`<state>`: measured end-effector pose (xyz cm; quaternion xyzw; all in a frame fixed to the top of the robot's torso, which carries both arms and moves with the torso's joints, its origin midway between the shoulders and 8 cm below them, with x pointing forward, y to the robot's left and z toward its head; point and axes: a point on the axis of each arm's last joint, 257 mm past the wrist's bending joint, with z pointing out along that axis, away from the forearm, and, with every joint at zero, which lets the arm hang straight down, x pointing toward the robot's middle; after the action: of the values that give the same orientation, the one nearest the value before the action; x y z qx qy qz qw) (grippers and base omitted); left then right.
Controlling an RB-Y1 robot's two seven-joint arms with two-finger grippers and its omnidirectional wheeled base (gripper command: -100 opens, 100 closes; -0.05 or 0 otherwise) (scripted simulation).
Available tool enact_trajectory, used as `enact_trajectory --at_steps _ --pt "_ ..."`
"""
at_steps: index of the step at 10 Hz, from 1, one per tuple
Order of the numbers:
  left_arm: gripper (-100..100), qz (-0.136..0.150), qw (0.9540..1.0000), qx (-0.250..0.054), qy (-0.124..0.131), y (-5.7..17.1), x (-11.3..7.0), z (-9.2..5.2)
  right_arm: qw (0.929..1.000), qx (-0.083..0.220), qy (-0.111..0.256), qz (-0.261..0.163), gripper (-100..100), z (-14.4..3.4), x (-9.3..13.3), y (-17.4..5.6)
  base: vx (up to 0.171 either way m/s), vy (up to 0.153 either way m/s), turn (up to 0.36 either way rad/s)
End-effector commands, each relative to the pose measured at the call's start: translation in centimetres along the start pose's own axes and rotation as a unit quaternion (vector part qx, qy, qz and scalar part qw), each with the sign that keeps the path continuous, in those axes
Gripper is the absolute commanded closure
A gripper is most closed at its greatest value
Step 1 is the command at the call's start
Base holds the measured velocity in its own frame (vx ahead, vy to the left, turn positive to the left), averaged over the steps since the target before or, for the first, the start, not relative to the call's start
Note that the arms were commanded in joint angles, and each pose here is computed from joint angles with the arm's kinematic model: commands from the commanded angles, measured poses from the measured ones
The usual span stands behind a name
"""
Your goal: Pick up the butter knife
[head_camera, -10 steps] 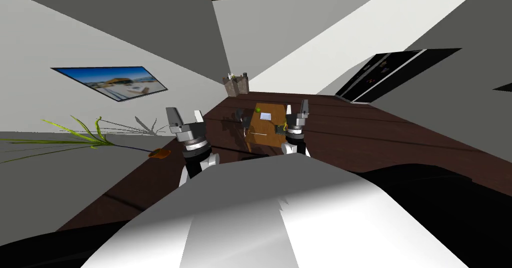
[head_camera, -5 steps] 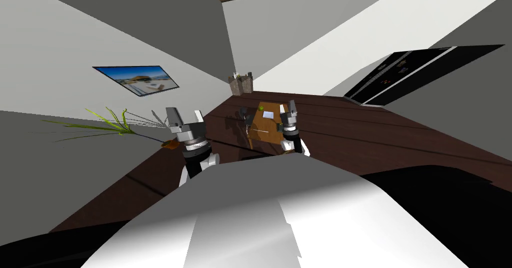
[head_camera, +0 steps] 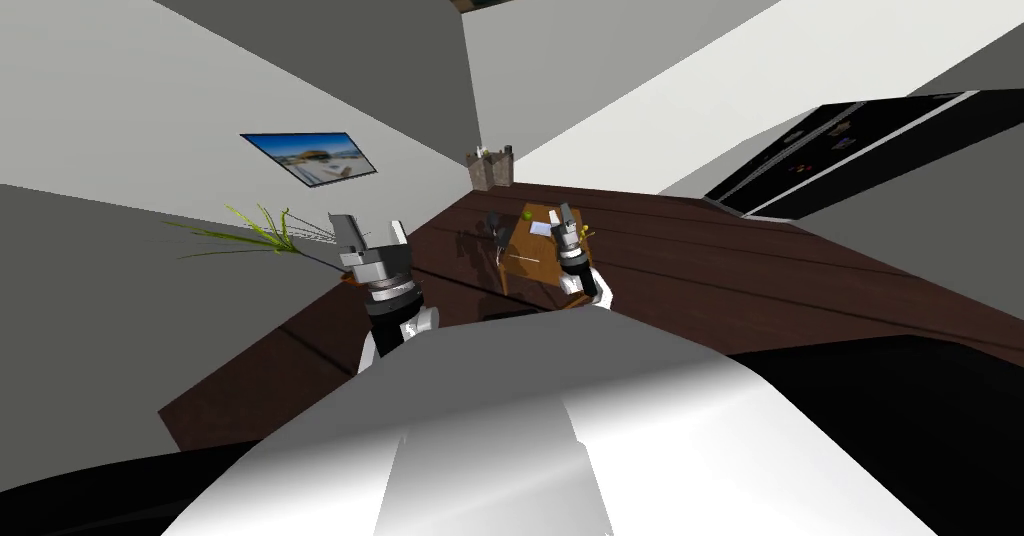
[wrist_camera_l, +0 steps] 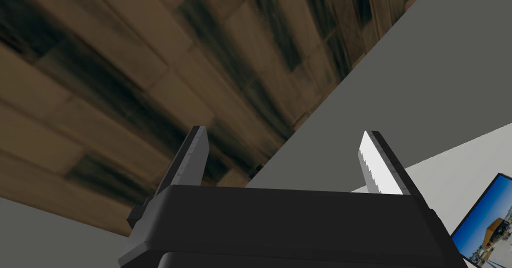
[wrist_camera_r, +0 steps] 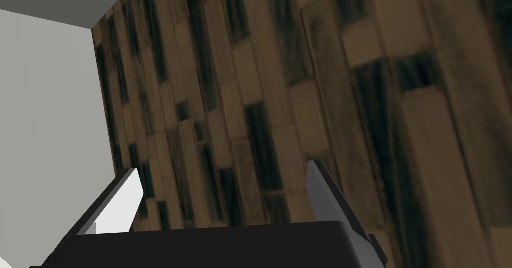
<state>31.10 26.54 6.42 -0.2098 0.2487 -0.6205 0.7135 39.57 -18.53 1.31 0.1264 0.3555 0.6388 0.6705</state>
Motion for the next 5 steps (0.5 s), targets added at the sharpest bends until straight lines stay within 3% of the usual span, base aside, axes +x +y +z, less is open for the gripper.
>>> enact_trajectory --at_steps 1,5 --pt "0 0.0 1.0 0.0 0.0 0.0 0.0 0.0 0.9993 -0.003 0.031 -0.02 -100 0.6 1.3 -1.0 -0.085 -0.01 0.268" --pt "0 0.0 1.0 0.0 0.0 0.0 0.0 0.0 0.9958 0.001 0.076 -0.05 -100 1.2 3.2 -3.5 -0.054 -0.001 0.128"
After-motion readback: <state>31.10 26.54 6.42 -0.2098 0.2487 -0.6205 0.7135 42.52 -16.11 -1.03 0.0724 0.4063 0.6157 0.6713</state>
